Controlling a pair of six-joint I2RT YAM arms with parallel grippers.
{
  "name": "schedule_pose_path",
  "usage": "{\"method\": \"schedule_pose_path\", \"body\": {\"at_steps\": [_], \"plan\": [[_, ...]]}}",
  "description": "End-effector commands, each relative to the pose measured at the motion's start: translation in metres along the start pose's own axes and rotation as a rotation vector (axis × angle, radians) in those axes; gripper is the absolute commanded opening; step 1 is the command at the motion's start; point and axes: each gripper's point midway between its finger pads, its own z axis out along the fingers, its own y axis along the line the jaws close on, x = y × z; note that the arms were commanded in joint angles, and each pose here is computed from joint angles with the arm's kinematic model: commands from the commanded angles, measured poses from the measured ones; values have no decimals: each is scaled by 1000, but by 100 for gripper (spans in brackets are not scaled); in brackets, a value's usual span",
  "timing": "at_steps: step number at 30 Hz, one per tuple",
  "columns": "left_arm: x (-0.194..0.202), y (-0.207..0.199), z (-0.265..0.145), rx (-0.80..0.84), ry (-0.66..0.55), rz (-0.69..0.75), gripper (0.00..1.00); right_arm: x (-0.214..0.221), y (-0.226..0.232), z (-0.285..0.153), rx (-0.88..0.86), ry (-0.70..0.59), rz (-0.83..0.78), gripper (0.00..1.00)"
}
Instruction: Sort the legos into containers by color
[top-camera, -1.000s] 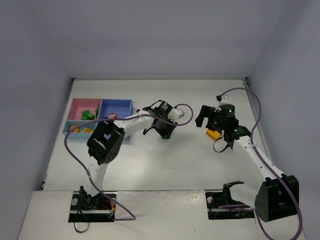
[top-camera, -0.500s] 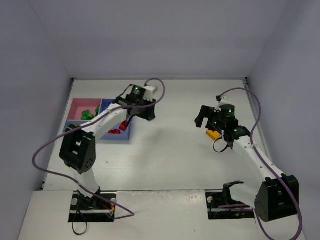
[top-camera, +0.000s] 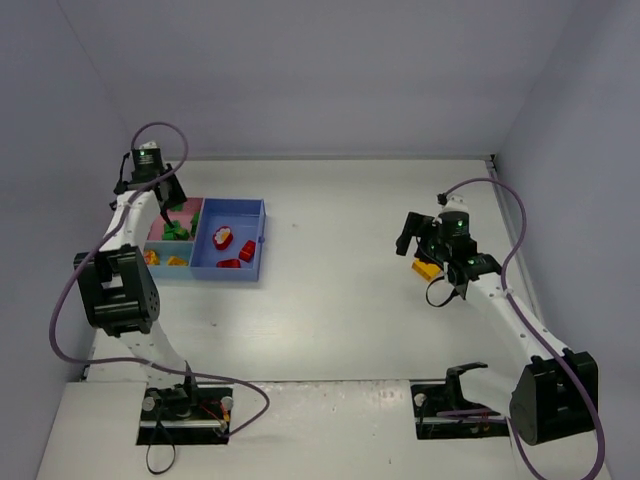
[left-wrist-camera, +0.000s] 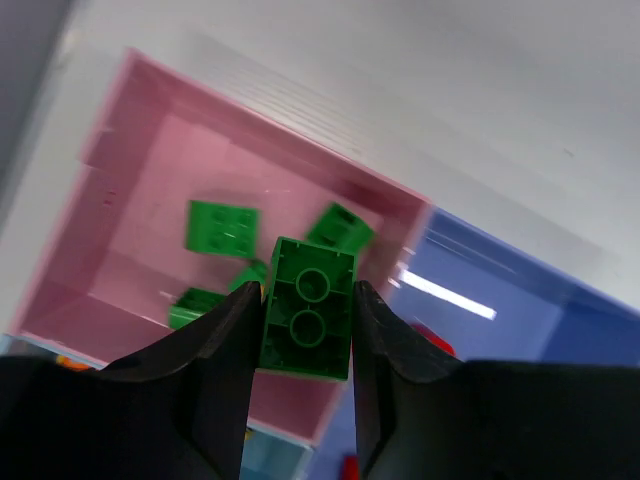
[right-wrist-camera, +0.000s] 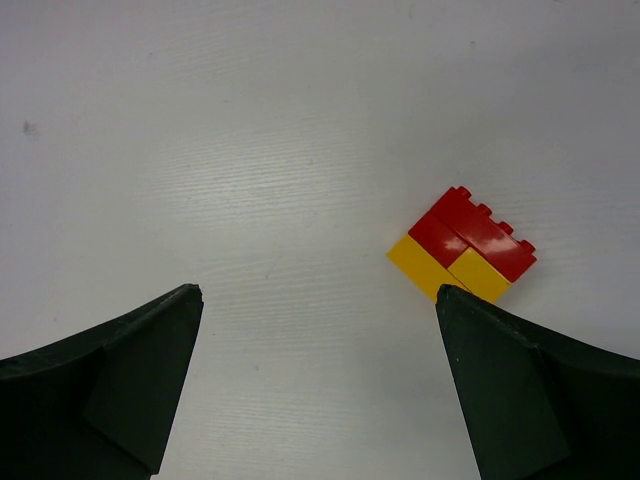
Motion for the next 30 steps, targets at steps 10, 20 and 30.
{"method": "schedule_pose_path", "body": {"at_steps": [10,20,30], "plan": [[-43,37,28,-124,-67,-87,38,7,-62,-10,336,-7,186,100],[-31,25,1,-95,-21,-145,68,51,-77,10,463,136,320,100],[8,-73,-68,127,16,-22,69,48,-85,33,546,145,370,100]]}}
